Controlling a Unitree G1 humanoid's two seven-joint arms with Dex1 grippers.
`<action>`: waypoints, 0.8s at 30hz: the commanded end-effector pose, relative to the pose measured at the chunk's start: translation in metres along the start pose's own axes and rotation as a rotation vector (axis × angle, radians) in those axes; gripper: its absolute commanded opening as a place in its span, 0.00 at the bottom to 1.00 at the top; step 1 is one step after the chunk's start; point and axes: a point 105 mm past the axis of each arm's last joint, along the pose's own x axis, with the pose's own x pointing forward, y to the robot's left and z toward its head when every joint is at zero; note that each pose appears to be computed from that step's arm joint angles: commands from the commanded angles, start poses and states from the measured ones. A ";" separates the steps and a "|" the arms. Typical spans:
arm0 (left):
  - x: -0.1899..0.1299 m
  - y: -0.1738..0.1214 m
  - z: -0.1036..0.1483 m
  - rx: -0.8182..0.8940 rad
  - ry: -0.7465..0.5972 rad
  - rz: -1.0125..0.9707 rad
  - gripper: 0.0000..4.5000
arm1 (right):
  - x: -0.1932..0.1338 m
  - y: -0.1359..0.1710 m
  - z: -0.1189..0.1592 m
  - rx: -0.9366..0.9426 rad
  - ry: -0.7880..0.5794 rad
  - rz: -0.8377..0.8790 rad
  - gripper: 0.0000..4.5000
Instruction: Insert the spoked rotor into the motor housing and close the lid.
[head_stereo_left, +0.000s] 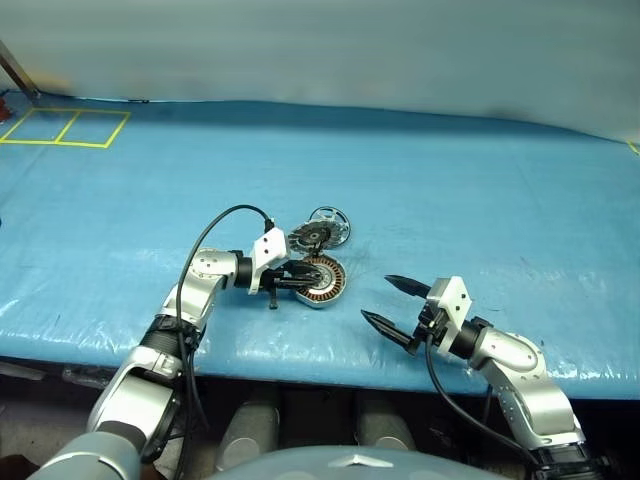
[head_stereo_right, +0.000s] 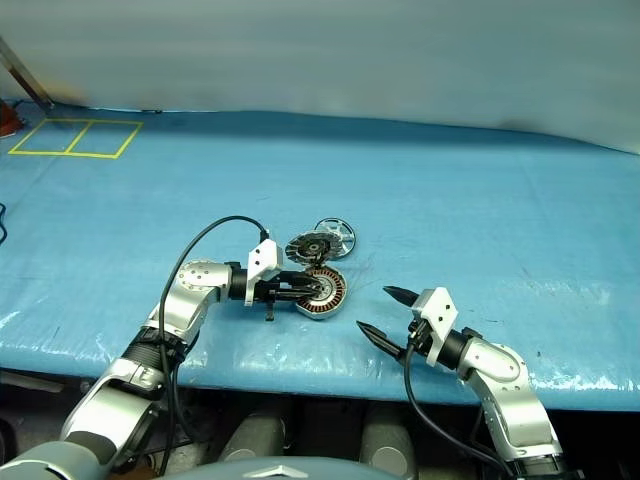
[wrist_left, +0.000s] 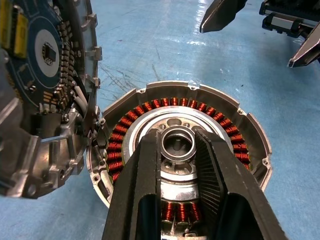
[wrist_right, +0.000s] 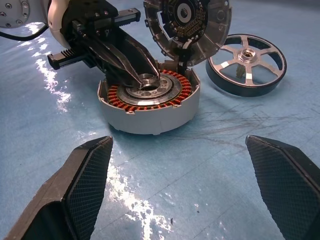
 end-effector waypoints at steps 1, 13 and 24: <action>-0.002 0.004 0.006 0.026 -0.012 0.014 0.14 | 0.002 0.000 0.009 -0.033 -0.034 0.008 1.00; 0.000 0.004 0.008 0.022 -0.025 0.005 0.14 | 0.003 -0.001 0.009 -0.039 -0.032 0.001 1.00; -0.001 0.008 0.010 0.033 -0.039 0.031 0.14 | 0.004 -0.002 0.009 -0.045 -0.029 -0.001 1.00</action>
